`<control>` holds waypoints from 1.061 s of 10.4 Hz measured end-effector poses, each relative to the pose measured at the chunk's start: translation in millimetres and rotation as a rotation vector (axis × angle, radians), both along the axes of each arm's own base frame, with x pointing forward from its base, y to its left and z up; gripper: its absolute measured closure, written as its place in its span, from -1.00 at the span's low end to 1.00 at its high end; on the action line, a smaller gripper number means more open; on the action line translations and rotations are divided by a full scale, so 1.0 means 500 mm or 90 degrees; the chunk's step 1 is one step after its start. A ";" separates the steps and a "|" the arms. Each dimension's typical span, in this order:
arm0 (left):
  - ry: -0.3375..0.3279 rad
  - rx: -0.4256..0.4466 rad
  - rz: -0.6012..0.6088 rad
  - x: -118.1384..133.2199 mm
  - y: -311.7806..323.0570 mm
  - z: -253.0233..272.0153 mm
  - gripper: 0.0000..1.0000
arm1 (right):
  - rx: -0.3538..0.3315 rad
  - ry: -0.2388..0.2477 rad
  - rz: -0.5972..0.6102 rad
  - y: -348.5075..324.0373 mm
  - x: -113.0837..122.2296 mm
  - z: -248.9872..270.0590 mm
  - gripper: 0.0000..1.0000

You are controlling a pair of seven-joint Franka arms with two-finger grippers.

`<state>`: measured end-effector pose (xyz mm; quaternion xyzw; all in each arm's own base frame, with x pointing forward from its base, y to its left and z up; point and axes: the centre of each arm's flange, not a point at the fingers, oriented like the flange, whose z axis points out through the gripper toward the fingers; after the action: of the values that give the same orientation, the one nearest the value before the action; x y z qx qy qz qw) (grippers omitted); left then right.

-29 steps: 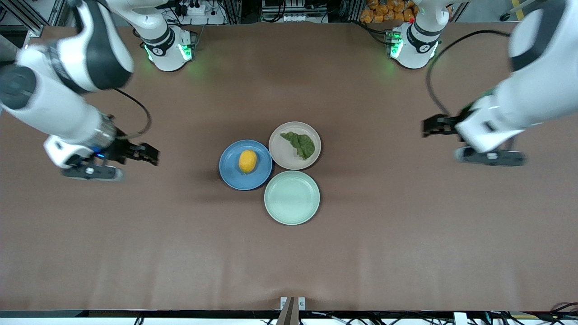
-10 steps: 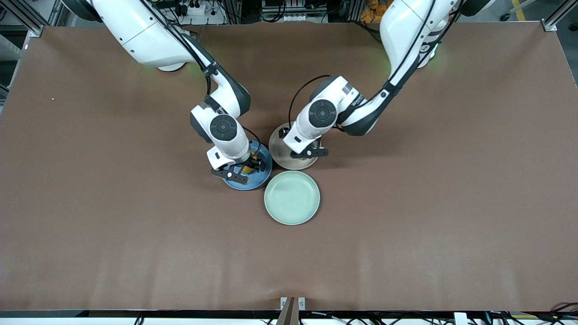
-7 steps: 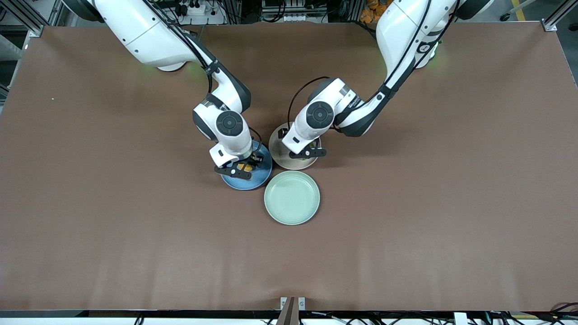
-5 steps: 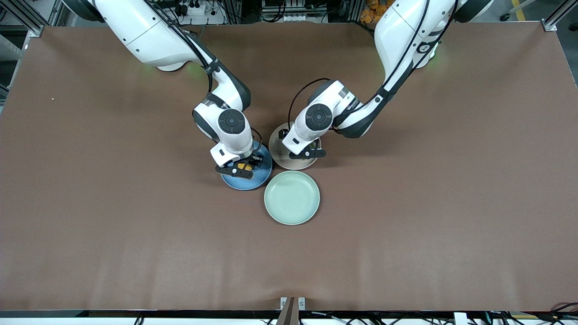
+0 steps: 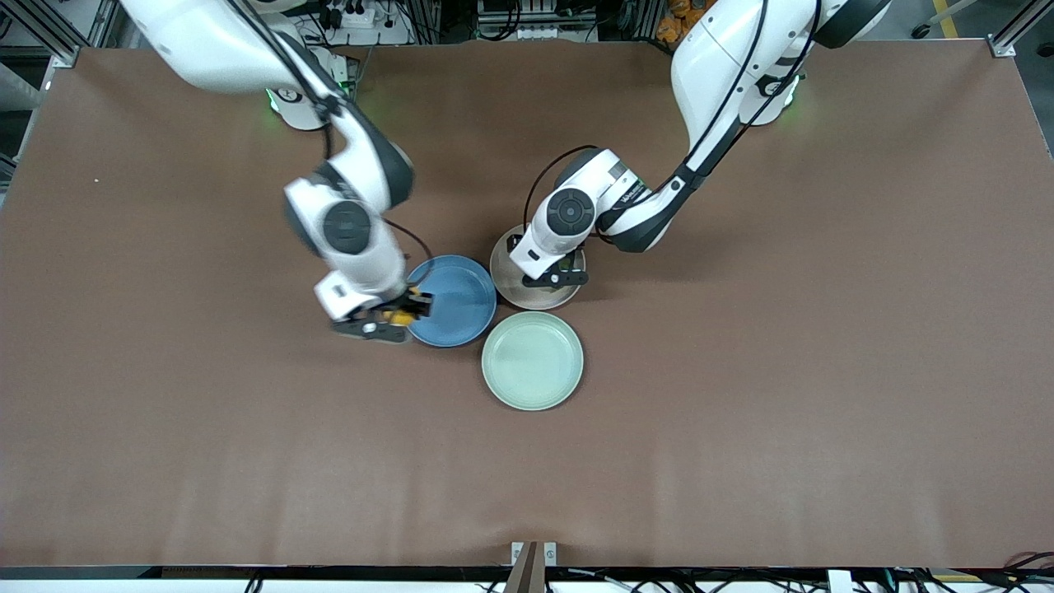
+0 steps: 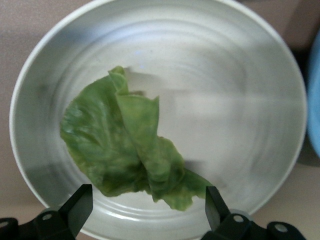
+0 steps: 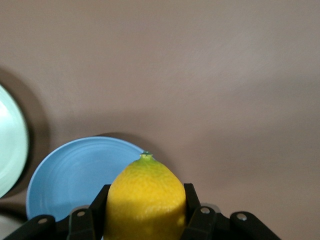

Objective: Pick lemon and lettuce from blue and beige plates
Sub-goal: 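Lift the lemon with the right gripper while the left gripper lifts the lettuce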

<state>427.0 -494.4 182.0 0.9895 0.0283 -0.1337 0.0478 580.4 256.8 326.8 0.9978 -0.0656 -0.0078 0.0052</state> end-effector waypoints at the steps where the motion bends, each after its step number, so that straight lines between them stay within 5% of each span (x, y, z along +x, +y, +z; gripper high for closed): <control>1: -0.004 0.004 -0.002 -0.002 -0.001 -0.003 -0.78 | 0.004 0.002 0.019 -0.067 0.018 0.044 -0.23; 4: -0.010 0.005 0.005 0.010 0.005 -0.002 0.14 | -0.008 0.024 0.094 -0.286 0.064 0.037 -0.23; 7: -0.013 0.004 0.015 0.024 0.014 0.001 0.87 | 0.005 0.012 0.117 -0.475 0.086 -0.066 -0.23; 11: -0.025 0.001 0.051 0.081 0.047 0.046 0.96 | 0.025 -0.044 0.113 -0.508 0.099 -0.244 -0.23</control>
<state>467.7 -470.7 205.1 0.9900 0.0674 -0.1122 0.0527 630.2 2.5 204.7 0.9993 0.0235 0.0260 -0.0156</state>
